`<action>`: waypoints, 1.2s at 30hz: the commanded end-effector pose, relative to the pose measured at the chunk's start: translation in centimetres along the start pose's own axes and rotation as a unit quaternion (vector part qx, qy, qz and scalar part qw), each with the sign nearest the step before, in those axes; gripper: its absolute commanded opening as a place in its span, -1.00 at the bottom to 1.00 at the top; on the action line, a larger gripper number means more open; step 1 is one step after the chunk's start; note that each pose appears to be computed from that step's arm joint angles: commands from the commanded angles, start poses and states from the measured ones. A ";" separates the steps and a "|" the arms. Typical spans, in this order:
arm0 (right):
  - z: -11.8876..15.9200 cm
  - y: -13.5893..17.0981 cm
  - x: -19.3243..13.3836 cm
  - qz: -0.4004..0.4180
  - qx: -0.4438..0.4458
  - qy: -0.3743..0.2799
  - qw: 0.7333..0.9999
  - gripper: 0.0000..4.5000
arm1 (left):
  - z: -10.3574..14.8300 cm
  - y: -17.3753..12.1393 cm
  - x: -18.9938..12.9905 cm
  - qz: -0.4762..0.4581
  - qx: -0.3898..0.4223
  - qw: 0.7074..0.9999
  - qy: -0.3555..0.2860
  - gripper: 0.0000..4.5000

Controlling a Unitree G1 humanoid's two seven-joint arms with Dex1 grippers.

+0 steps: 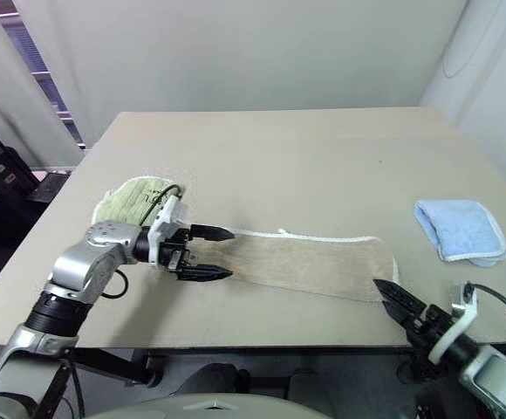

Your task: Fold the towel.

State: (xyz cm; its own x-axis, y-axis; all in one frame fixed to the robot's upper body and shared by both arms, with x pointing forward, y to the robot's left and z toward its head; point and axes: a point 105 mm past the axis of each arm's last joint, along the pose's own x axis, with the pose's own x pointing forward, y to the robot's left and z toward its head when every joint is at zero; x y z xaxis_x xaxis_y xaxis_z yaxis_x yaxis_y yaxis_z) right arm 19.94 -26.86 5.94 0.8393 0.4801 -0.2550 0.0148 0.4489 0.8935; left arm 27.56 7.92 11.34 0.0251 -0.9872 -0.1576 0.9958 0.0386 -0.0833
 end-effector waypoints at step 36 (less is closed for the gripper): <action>6.9 1.6 -8.2 -0.043 -0.098 -0.124 0.986 -0.98 | 1.2 1.4 -3.3 0.048 0.045 0.998 0.008 1.00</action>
State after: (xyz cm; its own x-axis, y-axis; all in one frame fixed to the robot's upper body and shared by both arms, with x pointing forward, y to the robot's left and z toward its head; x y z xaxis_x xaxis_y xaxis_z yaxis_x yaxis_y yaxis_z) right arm 16.44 -35.60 10.43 0.9446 0.2169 -0.2464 0.0710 0.5977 0.7985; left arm 28.76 10.57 12.15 0.1047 -0.9768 -0.1869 0.9935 0.1111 -0.0241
